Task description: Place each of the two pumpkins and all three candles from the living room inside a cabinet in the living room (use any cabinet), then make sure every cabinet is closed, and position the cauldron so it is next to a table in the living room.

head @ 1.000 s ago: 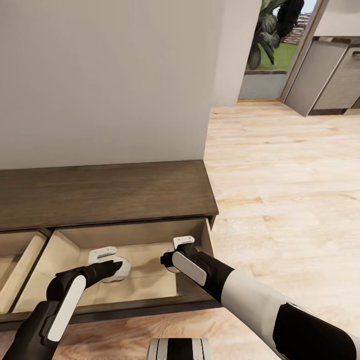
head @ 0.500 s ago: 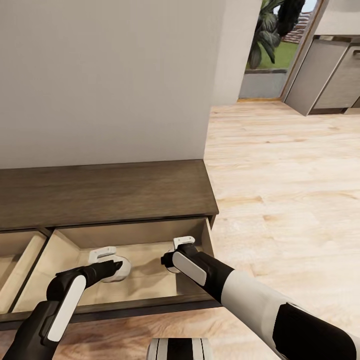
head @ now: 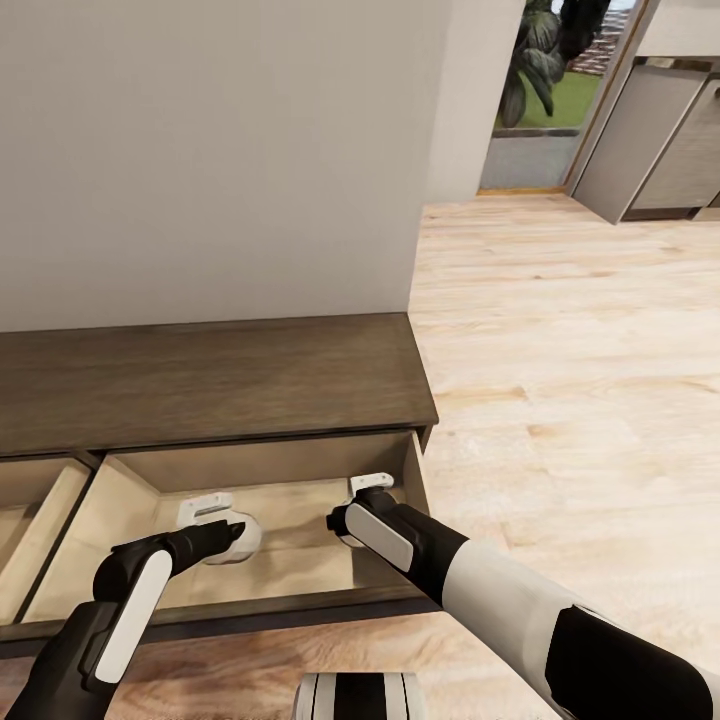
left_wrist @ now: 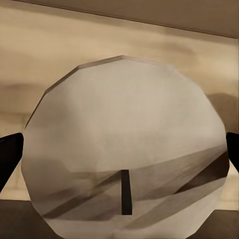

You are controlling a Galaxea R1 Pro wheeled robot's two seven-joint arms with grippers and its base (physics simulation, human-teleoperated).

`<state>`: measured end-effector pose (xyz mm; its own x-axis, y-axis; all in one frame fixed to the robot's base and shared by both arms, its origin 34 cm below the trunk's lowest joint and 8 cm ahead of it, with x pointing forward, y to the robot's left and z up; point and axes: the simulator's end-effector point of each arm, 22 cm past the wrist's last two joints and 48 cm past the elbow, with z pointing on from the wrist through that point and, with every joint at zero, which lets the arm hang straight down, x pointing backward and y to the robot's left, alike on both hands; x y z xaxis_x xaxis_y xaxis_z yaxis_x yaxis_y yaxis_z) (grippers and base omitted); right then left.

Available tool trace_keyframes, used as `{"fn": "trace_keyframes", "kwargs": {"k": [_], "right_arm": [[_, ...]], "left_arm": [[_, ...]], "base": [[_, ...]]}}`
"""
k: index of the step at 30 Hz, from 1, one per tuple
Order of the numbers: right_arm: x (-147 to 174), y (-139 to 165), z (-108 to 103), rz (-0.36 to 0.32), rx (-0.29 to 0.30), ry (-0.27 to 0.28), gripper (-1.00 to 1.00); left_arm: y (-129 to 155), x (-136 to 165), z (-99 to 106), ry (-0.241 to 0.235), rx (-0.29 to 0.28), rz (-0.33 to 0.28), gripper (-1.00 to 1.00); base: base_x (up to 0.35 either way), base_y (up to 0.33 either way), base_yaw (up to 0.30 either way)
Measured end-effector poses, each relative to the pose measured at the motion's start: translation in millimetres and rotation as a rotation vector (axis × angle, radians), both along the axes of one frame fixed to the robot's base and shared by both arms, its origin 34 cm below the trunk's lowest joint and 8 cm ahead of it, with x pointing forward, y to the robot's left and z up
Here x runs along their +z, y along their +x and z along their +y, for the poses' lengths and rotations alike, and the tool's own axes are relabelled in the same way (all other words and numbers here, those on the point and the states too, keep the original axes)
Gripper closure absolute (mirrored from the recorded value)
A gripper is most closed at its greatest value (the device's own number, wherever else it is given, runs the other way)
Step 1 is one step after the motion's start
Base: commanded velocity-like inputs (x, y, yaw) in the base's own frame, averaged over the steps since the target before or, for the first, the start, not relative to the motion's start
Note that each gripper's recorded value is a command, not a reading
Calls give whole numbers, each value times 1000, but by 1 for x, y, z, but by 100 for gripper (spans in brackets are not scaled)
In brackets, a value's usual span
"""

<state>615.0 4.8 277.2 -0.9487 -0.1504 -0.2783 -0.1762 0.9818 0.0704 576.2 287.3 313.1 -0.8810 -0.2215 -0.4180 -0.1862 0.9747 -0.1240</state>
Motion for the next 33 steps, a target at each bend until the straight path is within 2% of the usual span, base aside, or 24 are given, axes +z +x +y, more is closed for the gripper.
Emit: {"fn": "trace_keyframes", "kwargs": {"k": [33], "right_arm": [[-21,-8,0,34,-4,0,100]], "left_arm": [[-6,-17,-3,-8,-3,32,100]], "base": [[0,0,0]]}}
